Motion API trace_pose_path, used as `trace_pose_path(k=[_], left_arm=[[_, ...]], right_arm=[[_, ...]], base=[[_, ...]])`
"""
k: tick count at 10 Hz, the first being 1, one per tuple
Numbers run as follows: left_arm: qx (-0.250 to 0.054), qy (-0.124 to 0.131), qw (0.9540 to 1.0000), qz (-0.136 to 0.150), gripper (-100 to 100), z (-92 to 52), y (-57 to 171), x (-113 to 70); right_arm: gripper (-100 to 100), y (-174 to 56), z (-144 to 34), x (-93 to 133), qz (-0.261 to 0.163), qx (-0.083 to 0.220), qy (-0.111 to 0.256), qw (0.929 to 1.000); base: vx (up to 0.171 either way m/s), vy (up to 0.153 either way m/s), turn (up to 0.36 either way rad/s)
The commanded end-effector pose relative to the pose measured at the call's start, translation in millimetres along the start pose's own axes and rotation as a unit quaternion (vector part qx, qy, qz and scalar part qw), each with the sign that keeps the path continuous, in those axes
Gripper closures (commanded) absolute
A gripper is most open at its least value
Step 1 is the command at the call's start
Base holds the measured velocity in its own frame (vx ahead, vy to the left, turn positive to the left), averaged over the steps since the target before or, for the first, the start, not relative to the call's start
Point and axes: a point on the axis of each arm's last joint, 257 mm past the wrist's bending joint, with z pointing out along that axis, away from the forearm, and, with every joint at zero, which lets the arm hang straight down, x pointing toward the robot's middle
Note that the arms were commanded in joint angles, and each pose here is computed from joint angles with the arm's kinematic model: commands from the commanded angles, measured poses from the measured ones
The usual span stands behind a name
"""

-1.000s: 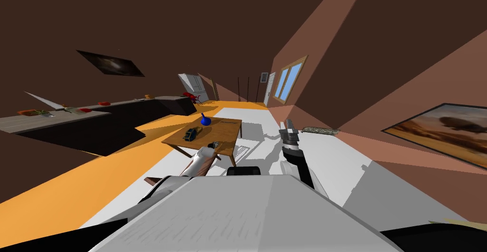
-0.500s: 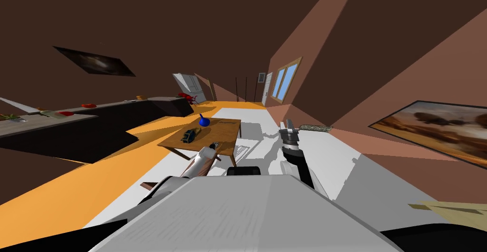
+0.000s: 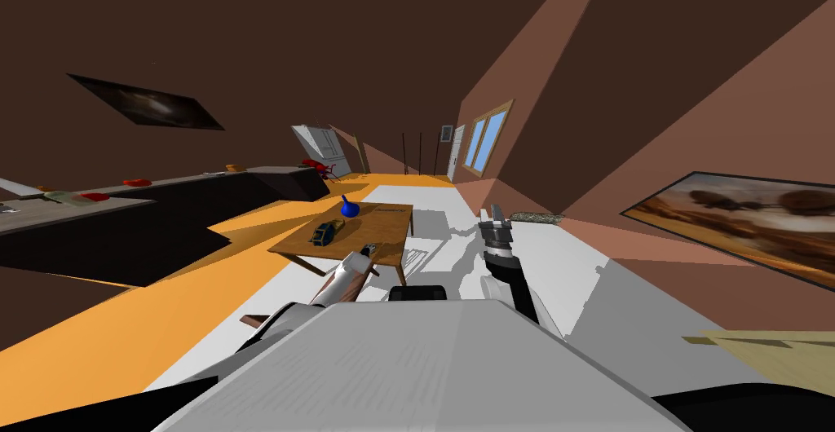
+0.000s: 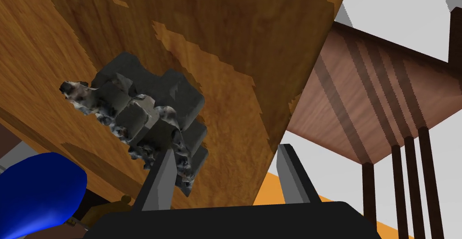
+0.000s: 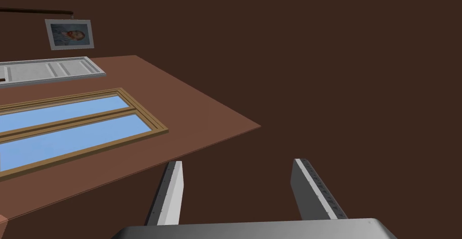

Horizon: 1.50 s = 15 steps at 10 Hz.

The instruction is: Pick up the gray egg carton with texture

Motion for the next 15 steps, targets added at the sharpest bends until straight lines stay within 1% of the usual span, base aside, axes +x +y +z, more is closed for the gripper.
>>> trace_pose_path(k=[1, 4, 5, 6, 7, 8, 9, 10, 11, 12, 13, 14, 15], left_arm=[[0.000, 0.000, 1.0000, 0.000, 100, 0.0, 0, 0.0], [0.000, 0.000, 1.0000, 0.000, 100, 0.1, 1, 0.0], [0.002, 0.000, 1.0000, 0.000, 0, -0.3, -2, -0.2], [0.000, 0.006, 1.0000, -0.001, 100, 1.3, -2, -3.0], [0.000, 0.006, 1.0000, 0.004, 100, 1.3, -2, -3.0], [0.000, 0.011, 0.9999, -0.005, 100, 2.4, -5, -6.1], [0.000, 0.011, 0.9999, 0.008, 100, 2.4, -5, -6.1], [0.000, 0.011, 0.9999, 0.013, 100, 2.4, -5, -6.1], [0.002, 0.017, 0.9998, 0.005, 100, 3.4, -8, -9.2], [0.002, 0.017, 0.9997, 0.018, 100, 3.4, -8, -9.2], [0.002, 0.017, 0.9996, 0.022, 100, 3.4, -8, -9.2], [0.004, 0.022, 0.9996, 0.015, 100, 4.3, -11, -12.3], [0.004, 0.022, 0.9994, 0.027, 100, 4.3, -11, -12.3]], right_arm=[[0, 0, 0.0, 0, 0.000, 0.000, 0.000, 1.0000], [0, 0, 0.0, 0, 0.000, 0.000, 0.000, 1.0000], [0, 0, 0.0, 0, 0.000, 0.000, 0.000, 1.0000], [0, 0, 0.0, 0, 0.000, 0.000, 0.000, 1.0000], [0, 0, -0.1, 0, 0.000, 0.000, 0.000, 1.0000], [0, 0, 0.0, 0, 0.000, 0.000, 0.000, 1.0000], [0, 0, -0.1, 0, 0.000, 0.000, 0.000, 1.0000], [0, 0, 0.0, 0, 0.000, 0.000, 0.000, 1.0000], [0, 0, 0.0, 0, 0.000, 0.000, 0.000, 1.0000], [0, 0, 0.0, 0, 0.000, 0.000, 0.000, 1.0000], [0, 0, 0.0, 0, 0.000, 0.000, 0.000, 1.0000], [0, 0, 0.0, 0, 0.000, 0.000, 0.000, 1.0000], [0, 0, 0.0, 0, 0.000, 0.000, 0.000, 1.0000]], base=[[0.000, 0.000, 0.000], [0.000, 0.000, 0.000], [0.007, 0.002, -0.011], [0.035, -0.050, 0.141], [0.029, -0.073, 0.098], [0.036, -0.085, 0.128], [0.028, -0.070, 0.083], [0.007, -0.025, -0.003], [0.011, -0.038, 0.117], [0.019, -0.046, 0.086], [0.011, -0.021, -0.002], [0.016, -0.041, 0.110], [0.018, -0.053, 0.084]])
